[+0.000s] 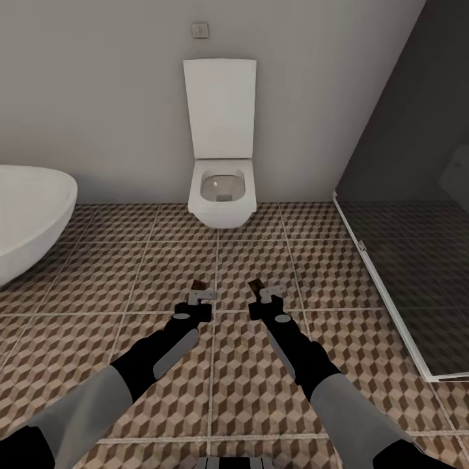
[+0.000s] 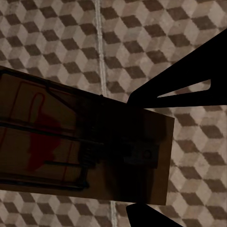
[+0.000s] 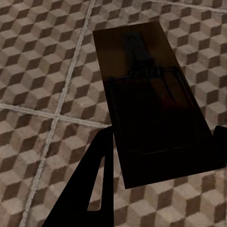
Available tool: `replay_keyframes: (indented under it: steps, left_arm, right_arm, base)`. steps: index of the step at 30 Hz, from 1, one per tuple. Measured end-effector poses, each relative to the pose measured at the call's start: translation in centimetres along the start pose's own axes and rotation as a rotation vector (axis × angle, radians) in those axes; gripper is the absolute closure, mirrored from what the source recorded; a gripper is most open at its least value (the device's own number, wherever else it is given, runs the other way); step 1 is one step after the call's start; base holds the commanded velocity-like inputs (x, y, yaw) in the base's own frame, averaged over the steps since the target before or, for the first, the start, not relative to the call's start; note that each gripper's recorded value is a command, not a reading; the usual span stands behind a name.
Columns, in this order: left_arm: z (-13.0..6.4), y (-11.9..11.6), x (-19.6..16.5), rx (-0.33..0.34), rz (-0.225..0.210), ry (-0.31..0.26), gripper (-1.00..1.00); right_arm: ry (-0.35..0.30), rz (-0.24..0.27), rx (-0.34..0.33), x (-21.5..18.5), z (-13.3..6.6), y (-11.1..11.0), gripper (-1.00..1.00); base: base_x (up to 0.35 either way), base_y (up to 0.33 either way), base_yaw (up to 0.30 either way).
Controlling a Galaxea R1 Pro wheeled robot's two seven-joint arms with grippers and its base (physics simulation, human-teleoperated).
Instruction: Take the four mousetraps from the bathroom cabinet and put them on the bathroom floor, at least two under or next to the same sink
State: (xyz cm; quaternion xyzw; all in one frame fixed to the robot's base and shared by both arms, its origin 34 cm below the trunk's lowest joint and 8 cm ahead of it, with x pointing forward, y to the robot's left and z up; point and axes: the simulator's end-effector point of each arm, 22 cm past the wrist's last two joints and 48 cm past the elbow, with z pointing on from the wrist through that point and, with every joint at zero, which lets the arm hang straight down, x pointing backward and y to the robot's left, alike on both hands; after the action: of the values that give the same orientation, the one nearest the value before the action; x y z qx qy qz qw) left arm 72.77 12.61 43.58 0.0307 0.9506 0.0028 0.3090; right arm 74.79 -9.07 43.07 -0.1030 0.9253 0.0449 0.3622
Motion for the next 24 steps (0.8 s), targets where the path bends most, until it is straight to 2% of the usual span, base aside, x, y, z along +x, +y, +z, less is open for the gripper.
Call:
replay_keyframes:
  steps: [17,24]
  left_arm:
    - [0.6,-0.1,1.1,0.000,0.000,0.021,1.00]
    - [2.0,-0.3,2.8,0.003,-0.001,0.033,1.00]
  right_arm:
    - [0.015,0.003,-0.002,1.0,0.5,0.1,1.00]
    - [0.025,0.005,-0.004,2.8,1.7,0.2,1.00]
  base:
    - [0.000,0.000,0.000]
    - [0.000,0.000,0.000]
